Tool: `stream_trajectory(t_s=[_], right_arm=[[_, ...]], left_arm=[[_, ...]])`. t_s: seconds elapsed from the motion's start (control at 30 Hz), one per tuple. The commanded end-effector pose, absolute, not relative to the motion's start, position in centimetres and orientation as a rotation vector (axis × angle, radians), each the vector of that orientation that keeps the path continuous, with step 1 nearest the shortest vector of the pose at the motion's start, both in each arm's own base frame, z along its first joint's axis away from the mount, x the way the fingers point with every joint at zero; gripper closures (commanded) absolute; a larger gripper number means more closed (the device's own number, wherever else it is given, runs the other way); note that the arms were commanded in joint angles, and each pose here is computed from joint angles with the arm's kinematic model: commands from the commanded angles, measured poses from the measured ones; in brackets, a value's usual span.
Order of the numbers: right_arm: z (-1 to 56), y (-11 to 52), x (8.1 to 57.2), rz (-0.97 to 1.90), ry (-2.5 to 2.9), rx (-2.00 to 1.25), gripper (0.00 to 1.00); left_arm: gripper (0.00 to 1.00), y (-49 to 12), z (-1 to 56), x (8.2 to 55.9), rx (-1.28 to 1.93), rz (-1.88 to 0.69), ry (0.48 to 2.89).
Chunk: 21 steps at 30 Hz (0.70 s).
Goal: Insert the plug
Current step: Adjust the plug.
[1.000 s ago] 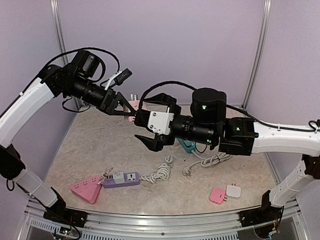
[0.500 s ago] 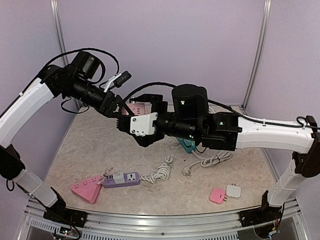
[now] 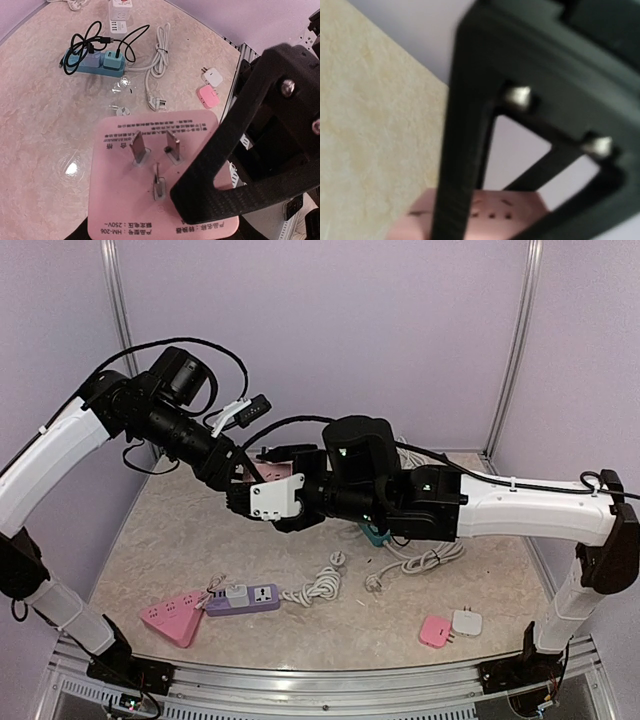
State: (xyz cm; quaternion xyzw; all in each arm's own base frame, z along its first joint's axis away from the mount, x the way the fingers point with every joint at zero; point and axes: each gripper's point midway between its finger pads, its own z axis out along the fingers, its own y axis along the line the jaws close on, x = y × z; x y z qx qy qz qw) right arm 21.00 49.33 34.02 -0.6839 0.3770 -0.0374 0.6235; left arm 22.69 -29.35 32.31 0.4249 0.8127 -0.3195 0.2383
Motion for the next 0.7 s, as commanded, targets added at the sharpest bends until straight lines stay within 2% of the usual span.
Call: stream_trajectory(t_s=[0.0,0.3,0.33,0.4,0.43,0.5,0.53,0.6,0.67], right_arm=[[33.4,49.5,21.8,-0.148,0.886,-1.575,0.41],[34.4,49.1,22.1,-0.152,0.901,-1.517,0.73],[34.4,49.1,22.2,-0.15,0.911,-1.51,0.8],[34.5,49.0,22.5,-0.142,0.942,-1.482,1.0],[34.7,48.9,22.6,-0.135,0.957,-1.463,1.0],[35.1,48.6,22.7,-0.093,0.995,-1.431,1.0],[35.5,48.5,22.7,-0.057,1.022,-1.406,1.0],[36.3,48.0,22.8,0.035,1.078,-1.363,1.0],[37.2,47.4,23.0,0.124,1.123,-1.319,1.0]], left_arm=[[1.0,-29.6,33.7,22.2,1.208,-0.873,2.163],[1.0,-29.8,33.8,22.2,1.212,-0.889,2.157],[1.0,-29.8,33.8,22.2,1.217,-0.894,2.154],[1.0,-29.9,34.2,22.1,1.234,-0.897,2.133],[0.94,-29.9,34.3,22.0,1.244,-0.897,2.123],[0.65,-29.7,34.8,21.9,1.271,-0.899,2.09],[0.54,-29.6,35.1,21.8,1.291,-0.9,2.067],[0.35,-29.3,35.8,21.6,1.329,-0.885,2.016],[0.21,-29.0,36.5,21.4,1.363,-0.848,1.968]])
